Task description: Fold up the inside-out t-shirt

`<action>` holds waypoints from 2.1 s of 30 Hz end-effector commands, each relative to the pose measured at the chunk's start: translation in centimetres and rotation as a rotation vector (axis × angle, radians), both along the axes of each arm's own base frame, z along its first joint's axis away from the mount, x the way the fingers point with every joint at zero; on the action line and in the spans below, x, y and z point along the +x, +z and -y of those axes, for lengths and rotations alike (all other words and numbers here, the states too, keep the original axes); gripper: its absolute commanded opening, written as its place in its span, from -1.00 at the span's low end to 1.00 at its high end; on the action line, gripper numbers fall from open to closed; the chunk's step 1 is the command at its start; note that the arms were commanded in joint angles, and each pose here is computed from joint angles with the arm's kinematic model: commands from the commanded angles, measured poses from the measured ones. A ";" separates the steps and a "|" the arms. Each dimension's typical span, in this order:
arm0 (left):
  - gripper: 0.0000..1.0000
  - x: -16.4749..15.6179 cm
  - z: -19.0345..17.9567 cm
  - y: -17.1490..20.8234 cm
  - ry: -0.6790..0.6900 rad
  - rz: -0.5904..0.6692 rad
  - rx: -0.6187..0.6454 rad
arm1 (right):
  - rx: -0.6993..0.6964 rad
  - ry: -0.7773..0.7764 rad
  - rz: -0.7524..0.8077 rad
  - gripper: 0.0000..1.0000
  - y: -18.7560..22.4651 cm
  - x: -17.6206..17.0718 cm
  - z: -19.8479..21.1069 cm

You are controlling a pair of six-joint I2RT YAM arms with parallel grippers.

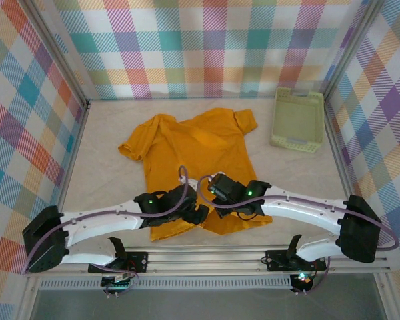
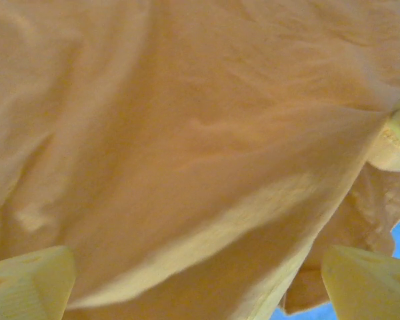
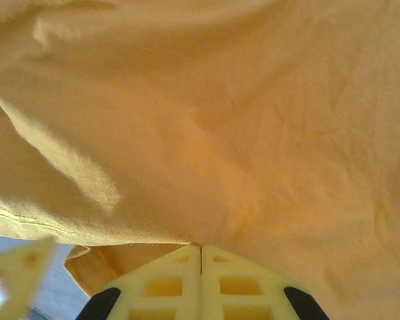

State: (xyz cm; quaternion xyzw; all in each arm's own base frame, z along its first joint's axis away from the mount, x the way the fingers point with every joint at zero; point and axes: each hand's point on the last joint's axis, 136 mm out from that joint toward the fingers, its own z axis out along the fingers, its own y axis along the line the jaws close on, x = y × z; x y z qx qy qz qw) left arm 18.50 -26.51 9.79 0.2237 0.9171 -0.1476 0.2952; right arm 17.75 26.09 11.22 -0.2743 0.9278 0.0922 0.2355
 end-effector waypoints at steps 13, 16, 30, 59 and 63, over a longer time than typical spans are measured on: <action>0.10 2.8 2.4 0.0 0.055 0.099 0.012 | 0.161 -0.059 0.039 -1.00 3.6 0.7 0.4; -0.25 3.1 2.5 0.8 0.063 0.109 0.000 | 0.154 -0.078 0.030 -1.00 3.0 0.8 0.9; -0.85 5.3 2.9 4.4 0.107 0.145 -0.092 | 0.233 0.067 0.166 -0.25 1.2 -1.8 -1.1; -0.85 5.1 1.6 11.0 0.052 0.163 -0.218 | 0.202 0.194 0.124 -0.25 -6.7 0.4 -6.9; -0.85 5.0 1.3 11.4 0.051 0.173 -0.205 | 0.216 0.169 0.168 -0.22 -5.8 2.3 -7.3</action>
